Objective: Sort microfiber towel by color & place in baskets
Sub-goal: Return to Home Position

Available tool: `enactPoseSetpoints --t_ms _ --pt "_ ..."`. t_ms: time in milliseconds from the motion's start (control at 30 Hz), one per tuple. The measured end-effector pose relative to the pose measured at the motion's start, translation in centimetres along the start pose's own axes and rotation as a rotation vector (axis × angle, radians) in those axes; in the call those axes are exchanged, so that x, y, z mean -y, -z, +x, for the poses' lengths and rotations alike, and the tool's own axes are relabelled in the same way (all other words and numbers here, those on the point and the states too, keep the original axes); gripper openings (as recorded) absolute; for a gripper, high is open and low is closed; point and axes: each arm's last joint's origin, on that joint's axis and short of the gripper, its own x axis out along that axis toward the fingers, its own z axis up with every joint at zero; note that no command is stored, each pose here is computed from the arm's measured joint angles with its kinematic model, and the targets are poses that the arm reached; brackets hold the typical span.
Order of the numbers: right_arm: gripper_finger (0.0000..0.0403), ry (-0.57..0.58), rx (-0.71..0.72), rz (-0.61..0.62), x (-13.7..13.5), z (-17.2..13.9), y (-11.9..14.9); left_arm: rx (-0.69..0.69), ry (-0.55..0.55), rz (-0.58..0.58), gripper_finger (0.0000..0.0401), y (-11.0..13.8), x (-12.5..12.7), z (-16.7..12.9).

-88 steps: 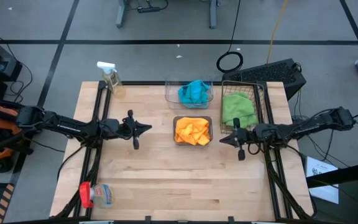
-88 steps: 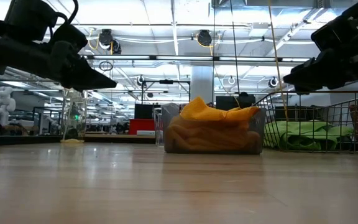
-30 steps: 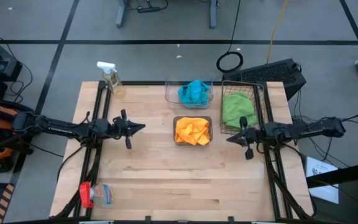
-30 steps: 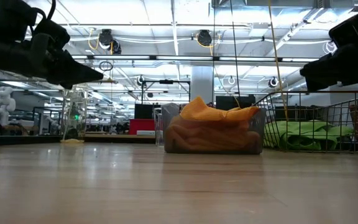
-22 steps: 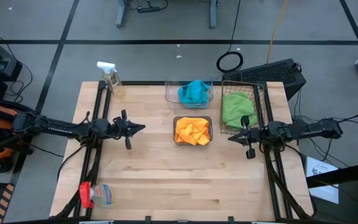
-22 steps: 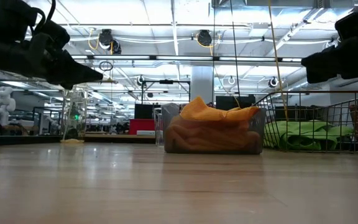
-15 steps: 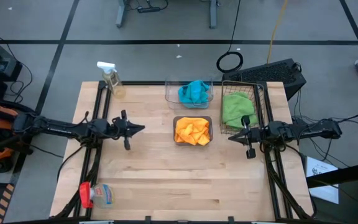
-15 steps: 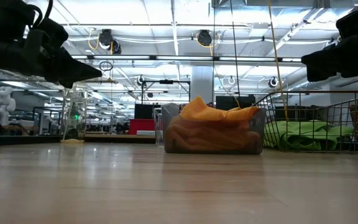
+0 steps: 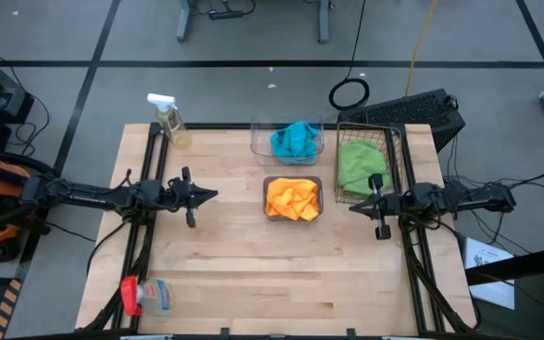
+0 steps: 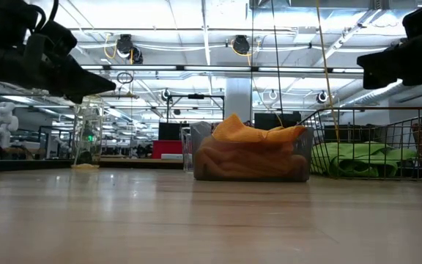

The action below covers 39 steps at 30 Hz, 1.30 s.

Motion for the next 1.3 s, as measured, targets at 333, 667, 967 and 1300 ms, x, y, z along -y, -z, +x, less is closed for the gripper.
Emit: enactPoseSetpoints --t_ms 333,667,967,1300 --pt "0.0000 -0.010 0.004 -0.011 0.0 0.0 0.0 0.002 0.000 0.001 0.0004 0.0 0.0 -0.1" --pt "0.0000 -0.022 0.003 -0.003 -0.1 0.0 0.0 0.048 0.084 0.003 0.0004 -0.5 0.2 -0.4" --pt "0.0000 -0.022 0.002 0.000 -0.1 0.0 0.0 0.065 0.083 -0.012 0.0004 -0.6 0.0 -1.3" --pt "0.0000 -0.021 0.002 0.000 -0.1 0.0 0.0 0.070 0.104 0.018 0.0004 -0.5 -0.1 -2.0"
